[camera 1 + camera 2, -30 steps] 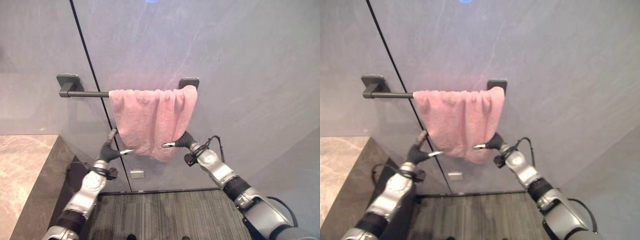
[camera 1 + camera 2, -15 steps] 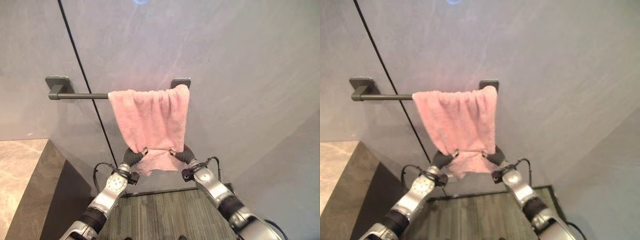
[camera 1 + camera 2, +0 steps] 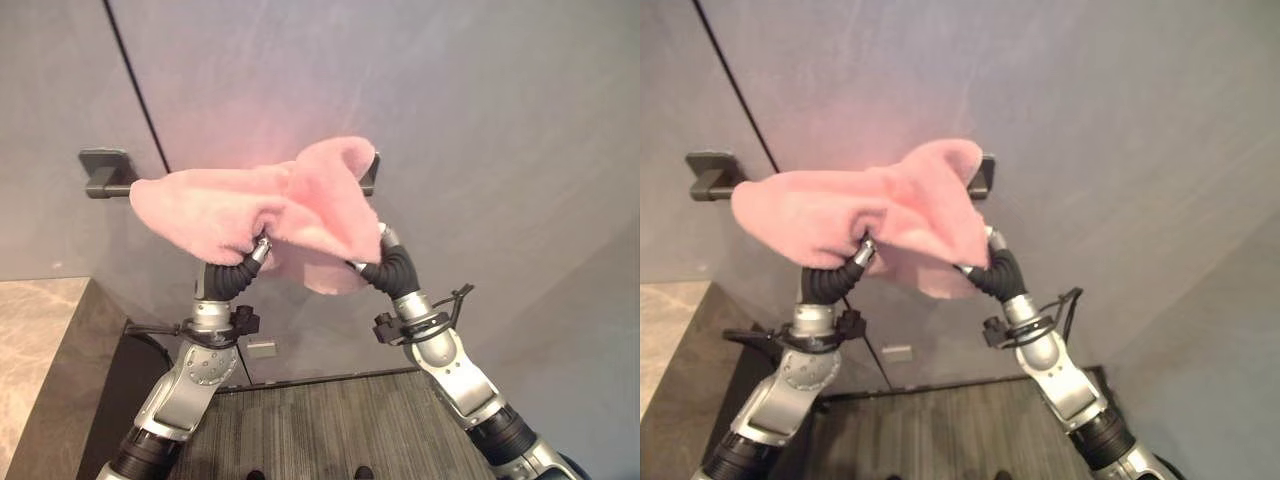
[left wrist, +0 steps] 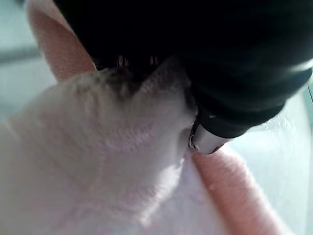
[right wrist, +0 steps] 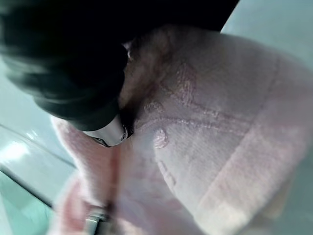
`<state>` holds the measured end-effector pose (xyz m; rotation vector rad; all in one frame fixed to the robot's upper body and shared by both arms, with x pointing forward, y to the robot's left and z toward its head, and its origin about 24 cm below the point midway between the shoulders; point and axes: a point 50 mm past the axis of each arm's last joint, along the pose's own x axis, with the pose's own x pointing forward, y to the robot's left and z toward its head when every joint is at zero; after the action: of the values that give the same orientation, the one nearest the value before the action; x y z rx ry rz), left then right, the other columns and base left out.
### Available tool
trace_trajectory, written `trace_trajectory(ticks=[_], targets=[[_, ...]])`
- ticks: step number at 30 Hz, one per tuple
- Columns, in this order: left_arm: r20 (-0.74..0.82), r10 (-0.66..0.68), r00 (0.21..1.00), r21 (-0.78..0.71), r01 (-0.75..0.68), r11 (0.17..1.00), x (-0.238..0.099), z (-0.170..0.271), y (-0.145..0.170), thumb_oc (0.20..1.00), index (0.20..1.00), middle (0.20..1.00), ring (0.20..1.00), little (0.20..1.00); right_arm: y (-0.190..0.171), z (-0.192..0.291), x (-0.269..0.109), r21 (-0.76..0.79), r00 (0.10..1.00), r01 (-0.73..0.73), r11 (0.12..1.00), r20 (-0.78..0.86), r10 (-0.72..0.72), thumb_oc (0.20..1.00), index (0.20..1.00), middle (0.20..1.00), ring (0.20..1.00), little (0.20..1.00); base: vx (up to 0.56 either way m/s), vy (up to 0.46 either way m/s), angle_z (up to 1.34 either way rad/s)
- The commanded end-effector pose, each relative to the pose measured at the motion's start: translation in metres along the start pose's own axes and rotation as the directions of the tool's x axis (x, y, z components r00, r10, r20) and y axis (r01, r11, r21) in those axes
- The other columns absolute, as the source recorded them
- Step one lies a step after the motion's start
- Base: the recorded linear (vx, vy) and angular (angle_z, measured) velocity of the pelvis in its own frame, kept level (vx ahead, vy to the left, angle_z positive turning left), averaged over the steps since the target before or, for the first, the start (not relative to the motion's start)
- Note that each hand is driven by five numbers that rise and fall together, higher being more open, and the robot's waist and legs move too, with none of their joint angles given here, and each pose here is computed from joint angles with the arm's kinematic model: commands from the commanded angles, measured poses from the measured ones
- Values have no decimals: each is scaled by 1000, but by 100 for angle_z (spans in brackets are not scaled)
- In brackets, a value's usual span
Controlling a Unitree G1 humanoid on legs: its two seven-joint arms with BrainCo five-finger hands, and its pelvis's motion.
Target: Put brush and paste in cup on sink, flatten towel.
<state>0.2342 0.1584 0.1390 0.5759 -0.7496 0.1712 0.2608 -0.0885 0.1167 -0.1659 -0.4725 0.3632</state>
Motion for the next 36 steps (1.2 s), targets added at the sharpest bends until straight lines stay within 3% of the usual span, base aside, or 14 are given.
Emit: trace_trajectory(ticks=[1,6,8,9,13,14,17,18,19,20,32,33,35,36], targets=[[84,249,965,64,-254,965,13,-1,34,200,200,200,200,200,-21,25,14,27,985,101,995,139,-103,200,200,200,200,200,8,-15,3],[-11,204,979,150,-200,968,0,-20,31,200,200,200,200,200,-10,9,11,117,996,65,991,46,-71,200,200,200,200,200,-10,-8,3],[-187,97,978,178,-63,982,-18,-50,13,200,200,200,200,200,-5,-12,6,143,995,85,986,-68,-76,200,200,200,200,200,-22,-10,8],[-386,-44,921,89,85,992,-38,-72,-4,200,200,200,200,200,-7,-23,2,85,988,99,991,-128,-87,200,200,200,200,200,-27,0,12],[-505,-78,860,-63,53,997,-52,-82,-12,200,200,200,200,200,1,-25,0,118,988,75,990,-143,-58,200,200,200,200,200,-6,18,17],[-574,-157,804,-79,136,988,-67,-93,-24,200,200,200,200,200,8,-33,-3,122,984,46,992,-179,-24,200,200,200,200,200,4,21,9],[-580,-169,797,-94,141,986,-69,-93,-25,200,200,200,200,200,12,-41,-5,138,974,52,989,-224,-20,200,200,200,200,200,0,0,0],[-586,-177,790,-112,138,984,-70,-92,-26,200,200,200,200,200,21,-48,-9,262,961,62,963,-276,13,269,269,269,269,269,-16,14,-3],[-590,-182,786,-137,125,983,-69,-91,-28,200,200,200,200,200,25,-50,-11,328,955,67,942,-294,34,504,504,504,504,504,0,0,0],[-591,-190,784,-143,129,981,-68,-90,-27,1000,1000,1000,1000,1000,24,-50,-13,326,951,49,944,-305,56,1000,1000,1000,1000,1000,0,0,0],[-570,-149,808,-186,50,981,-59,-81,-20,1000,1000,1000,1000,1000,22,-49,-13,398,952,31,917,-291,94,1000,1000,1000,1000,1000,0,0,0],[-572,-149,806,-194,44,980,-59,-81,-20,843,843,843,843,843,21,-49,-12,395,952,28,918,-290,96,1000,1000,1000,1000,1000,0,0,0],[-570,-149,808,-230,18,973,-58,-80,-20,200,200,200,200,200,23,-47,-9,390,955,10,921,-277,107,1000,1000,1000,1000,1000,0,0,0],[-570,-149,808,-230,17,973,-58,-80,-19,200,200,200,200,200,23,-47,-9,390,955,10,921,-277,107,1000,1000,1000,1000,1000,0,0,0]])
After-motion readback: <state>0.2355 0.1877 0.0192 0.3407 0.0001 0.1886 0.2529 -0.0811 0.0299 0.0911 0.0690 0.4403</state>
